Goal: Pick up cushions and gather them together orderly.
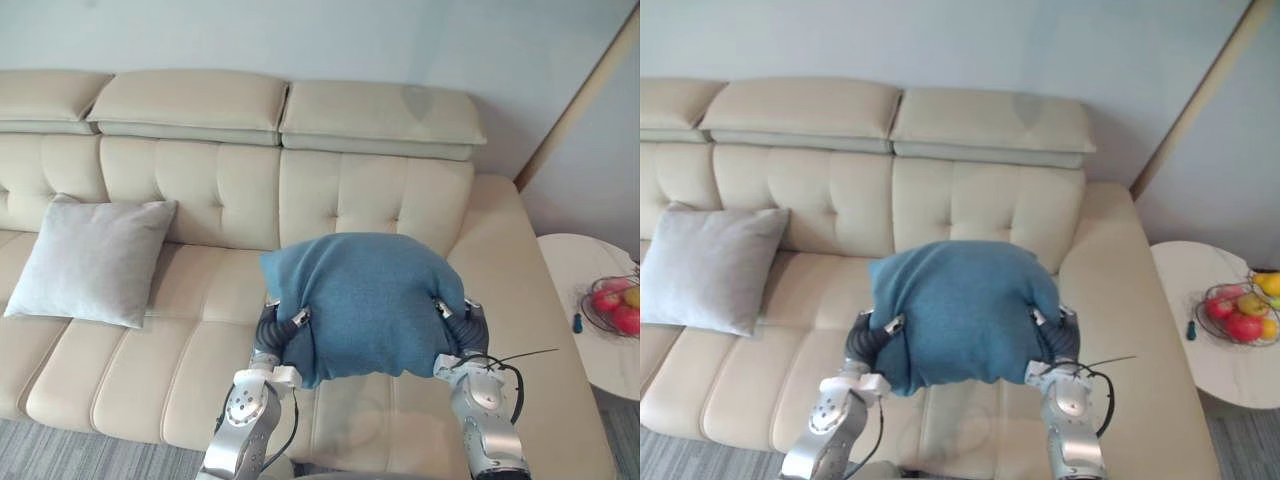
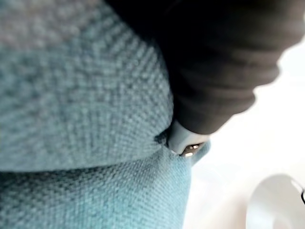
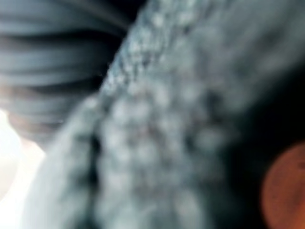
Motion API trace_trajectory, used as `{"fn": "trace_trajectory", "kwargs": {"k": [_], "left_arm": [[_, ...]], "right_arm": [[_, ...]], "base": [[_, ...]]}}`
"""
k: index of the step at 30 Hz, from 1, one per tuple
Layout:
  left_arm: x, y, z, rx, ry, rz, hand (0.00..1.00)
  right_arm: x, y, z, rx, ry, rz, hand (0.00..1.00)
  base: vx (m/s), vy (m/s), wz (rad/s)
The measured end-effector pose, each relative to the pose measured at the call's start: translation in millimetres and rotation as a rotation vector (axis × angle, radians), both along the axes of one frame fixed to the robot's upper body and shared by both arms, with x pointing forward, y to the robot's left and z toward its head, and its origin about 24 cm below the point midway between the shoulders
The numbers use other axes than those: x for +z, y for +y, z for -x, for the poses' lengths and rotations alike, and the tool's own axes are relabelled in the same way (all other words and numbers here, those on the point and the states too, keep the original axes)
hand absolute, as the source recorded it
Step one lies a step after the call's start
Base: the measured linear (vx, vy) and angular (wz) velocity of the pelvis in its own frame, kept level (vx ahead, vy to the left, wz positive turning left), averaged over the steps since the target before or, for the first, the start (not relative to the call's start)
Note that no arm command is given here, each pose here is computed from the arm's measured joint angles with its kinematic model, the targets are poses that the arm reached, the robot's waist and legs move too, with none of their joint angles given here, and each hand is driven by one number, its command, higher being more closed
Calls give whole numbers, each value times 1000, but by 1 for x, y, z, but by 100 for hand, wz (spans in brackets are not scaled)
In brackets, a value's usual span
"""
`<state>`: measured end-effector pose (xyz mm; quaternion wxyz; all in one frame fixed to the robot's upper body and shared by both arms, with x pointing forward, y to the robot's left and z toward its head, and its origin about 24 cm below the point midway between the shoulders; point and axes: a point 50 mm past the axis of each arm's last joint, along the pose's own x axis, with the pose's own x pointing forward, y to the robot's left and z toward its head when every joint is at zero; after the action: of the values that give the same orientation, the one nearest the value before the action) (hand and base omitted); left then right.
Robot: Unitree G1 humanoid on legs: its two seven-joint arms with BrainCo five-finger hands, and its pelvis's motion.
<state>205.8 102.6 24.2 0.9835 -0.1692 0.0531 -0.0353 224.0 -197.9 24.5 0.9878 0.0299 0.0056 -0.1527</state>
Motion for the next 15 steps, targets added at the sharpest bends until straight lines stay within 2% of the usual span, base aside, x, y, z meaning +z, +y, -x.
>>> {"fn": "trace_trajectory", "kwargs": {"k": [7,15], "left_arm": [[-13,-4,3,-24,54,-20,100],[-33,2,3,-48,126,-128,100]], "right_arm": [[-23,-4,10,-18,104,5,100],[-61,-4,17,4,294,59,100]], "base": [[-93,34,-13],[-24,13,-3]]}}
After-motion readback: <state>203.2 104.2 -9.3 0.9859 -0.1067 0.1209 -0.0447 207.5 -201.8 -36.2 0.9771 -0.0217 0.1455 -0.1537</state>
